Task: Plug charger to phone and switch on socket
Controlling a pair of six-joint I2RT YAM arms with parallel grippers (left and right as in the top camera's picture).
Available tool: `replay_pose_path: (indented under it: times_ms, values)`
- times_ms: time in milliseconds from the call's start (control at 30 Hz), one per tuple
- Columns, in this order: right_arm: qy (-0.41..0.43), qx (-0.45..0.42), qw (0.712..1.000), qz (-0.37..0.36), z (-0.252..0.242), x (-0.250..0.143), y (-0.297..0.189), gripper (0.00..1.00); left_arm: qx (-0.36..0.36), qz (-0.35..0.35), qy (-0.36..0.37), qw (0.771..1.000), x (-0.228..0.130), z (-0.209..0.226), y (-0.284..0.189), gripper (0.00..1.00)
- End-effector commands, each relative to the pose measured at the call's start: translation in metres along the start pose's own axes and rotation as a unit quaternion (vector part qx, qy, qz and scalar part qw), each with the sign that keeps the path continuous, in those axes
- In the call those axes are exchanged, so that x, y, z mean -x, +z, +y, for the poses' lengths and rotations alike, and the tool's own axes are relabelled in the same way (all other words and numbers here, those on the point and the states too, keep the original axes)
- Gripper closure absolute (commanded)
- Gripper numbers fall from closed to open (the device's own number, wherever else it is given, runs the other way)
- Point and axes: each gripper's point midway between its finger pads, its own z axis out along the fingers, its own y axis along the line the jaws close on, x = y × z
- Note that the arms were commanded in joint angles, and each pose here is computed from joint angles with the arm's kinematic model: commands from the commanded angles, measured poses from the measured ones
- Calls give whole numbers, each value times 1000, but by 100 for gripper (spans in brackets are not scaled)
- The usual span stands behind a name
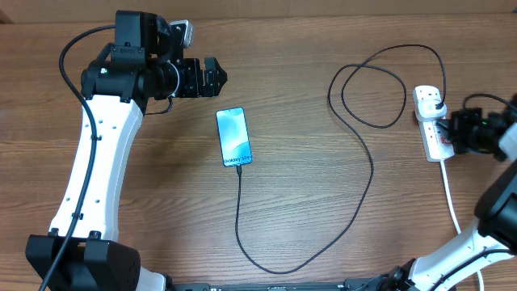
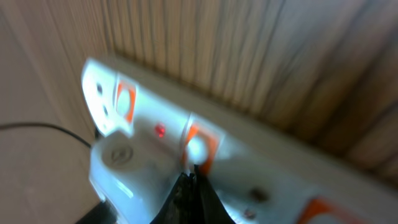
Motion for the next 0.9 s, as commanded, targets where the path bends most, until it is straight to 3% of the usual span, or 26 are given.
replay_pose_path:
  times_ms: [0,167,400,667,733,867]
  values:
    - [-10,63,998,-4,-7,24,-50,96,-7,-9,8,1000,4,-4,-6,1]
    - [-102,124,986,-34,32,-3,-137,96,-7,-9,8,1000,4,-4,-6,0]
    - [-310,149,934,-94,115,-128,-232,96,-7,-9,8,1000,4,-4,-6,0]
    - [-420,72,903,-53,121,-222,-224,96,-7,-9,8,1000,4,-4,-6,1]
    - [-474,58,879,-10,113,-256,-213,96,-7,-9,8,1000,4,-4,-6,0]
    - [-522,26,852,27,96,-284,-205,96,-7,-9,8,1000,4,-4,-6,0]
